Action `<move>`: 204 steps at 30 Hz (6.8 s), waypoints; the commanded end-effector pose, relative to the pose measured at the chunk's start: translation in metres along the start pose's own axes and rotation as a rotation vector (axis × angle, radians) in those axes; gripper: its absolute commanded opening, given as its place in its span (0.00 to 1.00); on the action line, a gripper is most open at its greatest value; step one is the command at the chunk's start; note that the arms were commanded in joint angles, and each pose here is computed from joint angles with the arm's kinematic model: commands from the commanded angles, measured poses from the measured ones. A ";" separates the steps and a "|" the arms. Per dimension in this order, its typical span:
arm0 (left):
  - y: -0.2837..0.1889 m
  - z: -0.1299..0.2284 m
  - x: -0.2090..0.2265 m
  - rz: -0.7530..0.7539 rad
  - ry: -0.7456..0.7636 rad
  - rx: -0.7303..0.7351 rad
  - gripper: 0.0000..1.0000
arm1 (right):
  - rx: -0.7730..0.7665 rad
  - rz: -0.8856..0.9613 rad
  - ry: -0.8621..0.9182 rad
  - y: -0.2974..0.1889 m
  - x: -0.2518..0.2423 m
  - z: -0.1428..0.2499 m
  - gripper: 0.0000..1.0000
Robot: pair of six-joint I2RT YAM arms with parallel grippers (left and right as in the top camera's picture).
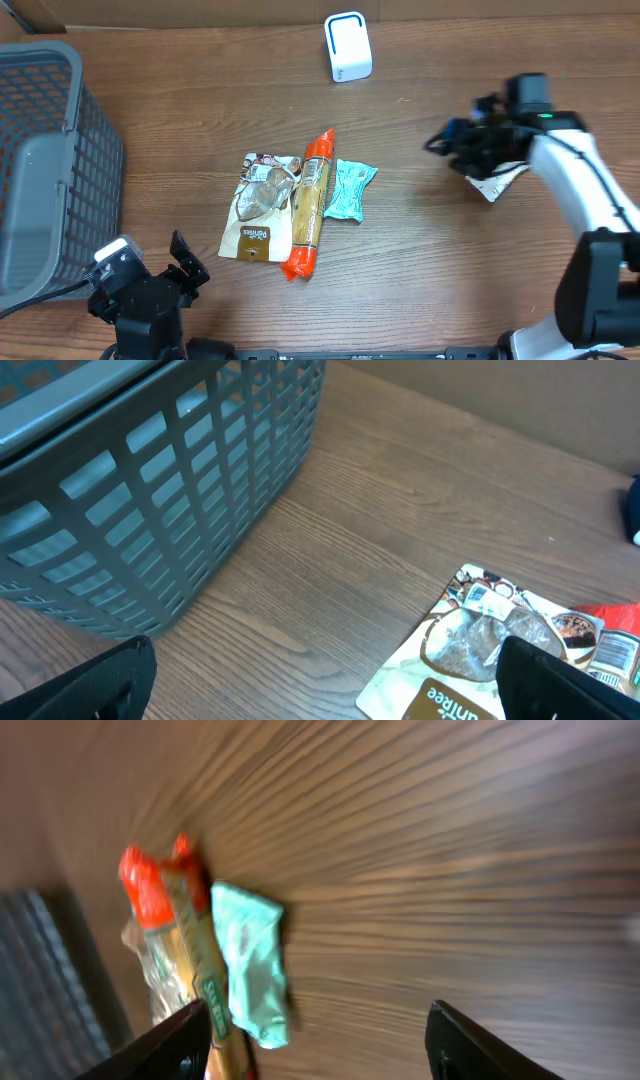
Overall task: Scan the item barcode
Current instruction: 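Move the right gripper left and grasp the green wipes pack, then lift the green pack and pull it rightward with the right gripper, then carry the green pack up to the white scanner and hold it there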
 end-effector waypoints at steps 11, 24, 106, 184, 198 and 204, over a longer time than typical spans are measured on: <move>0.000 0.000 0.002 -0.011 -0.012 -0.007 1.00 | 0.176 0.139 -0.154 0.108 0.051 0.086 0.44; 0.000 0.000 0.002 -0.012 -0.012 -0.007 1.00 | 0.183 0.276 -0.057 0.130 0.021 0.109 0.43; 0.000 0.000 0.002 -0.012 -0.012 -0.007 1.00 | -0.027 -0.010 -0.143 0.082 -0.003 -0.015 0.79; 0.000 0.000 0.002 -0.012 -0.011 -0.007 1.00 | -0.250 -0.215 -0.622 -0.134 0.064 0.063 0.04; 0.000 0.000 0.002 -0.012 -0.012 -0.007 1.00 | -0.436 0.252 -0.519 -0.094 0.108 -0.041 0.03; 0.000 0.000 0.002 -0.012 -0.011 -0.007 1.00 | -0.758 0.543 -0.727 -0.065 0.151 -0.088 0.04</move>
Point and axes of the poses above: each gripper's point midway between its finger pads, its own y axis out along the fingers, its own x axis along the line the jaws close on, z = x × y, the point moved 4 cm from there along -y, back along the fingers, and after that the axes turned 6 degrees about y, right-handed, at the moved point
